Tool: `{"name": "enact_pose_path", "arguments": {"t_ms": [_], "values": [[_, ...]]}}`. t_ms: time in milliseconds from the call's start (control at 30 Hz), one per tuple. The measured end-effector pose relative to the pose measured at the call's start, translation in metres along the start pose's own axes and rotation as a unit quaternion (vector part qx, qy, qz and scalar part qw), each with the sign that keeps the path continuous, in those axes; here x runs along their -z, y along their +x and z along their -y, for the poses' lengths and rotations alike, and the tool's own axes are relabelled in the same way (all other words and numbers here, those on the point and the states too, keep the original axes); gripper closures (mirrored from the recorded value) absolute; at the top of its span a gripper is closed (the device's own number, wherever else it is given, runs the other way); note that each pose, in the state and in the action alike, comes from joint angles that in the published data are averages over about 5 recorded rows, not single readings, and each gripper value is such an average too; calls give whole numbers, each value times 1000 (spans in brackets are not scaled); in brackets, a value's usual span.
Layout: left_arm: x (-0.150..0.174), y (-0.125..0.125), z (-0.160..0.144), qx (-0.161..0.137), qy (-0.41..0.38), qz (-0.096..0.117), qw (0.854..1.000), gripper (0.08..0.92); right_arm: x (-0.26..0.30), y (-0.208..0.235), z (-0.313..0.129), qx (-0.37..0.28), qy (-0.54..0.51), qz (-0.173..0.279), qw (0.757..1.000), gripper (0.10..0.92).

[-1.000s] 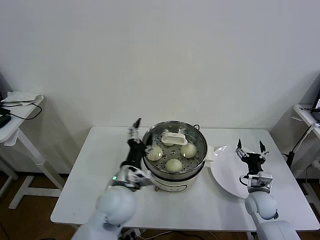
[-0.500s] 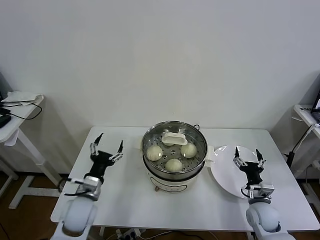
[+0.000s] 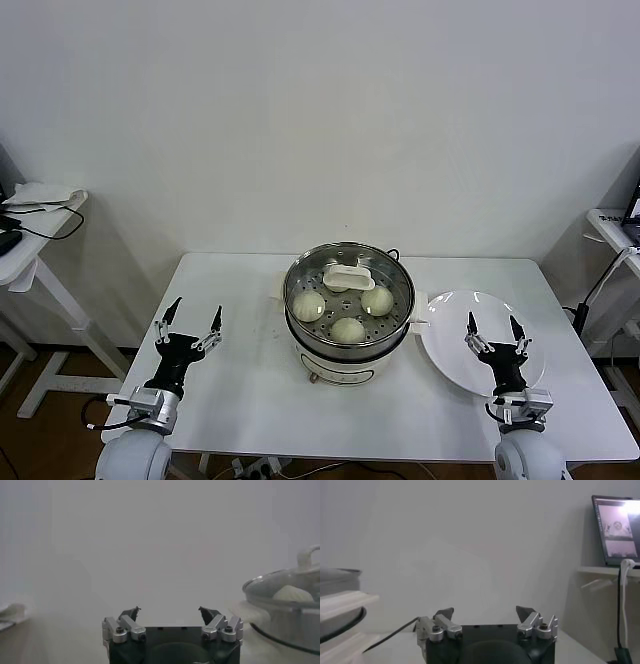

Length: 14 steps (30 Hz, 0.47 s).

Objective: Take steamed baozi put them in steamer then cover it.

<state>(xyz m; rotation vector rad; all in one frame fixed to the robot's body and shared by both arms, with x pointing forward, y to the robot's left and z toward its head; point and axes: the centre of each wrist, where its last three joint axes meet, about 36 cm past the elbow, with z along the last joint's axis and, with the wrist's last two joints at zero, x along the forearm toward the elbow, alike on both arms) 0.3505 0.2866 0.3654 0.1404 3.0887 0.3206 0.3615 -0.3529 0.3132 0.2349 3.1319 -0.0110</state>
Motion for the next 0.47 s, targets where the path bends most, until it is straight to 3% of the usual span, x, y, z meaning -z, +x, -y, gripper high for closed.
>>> {"name": "enact_pose_path", "arguments": {"t_ms": [467], "values": [[-13, 10, -4, 7, 9, -5, 1000, 177, -4, 12, 1, 7, 1, -6, 1000, 200]]}}
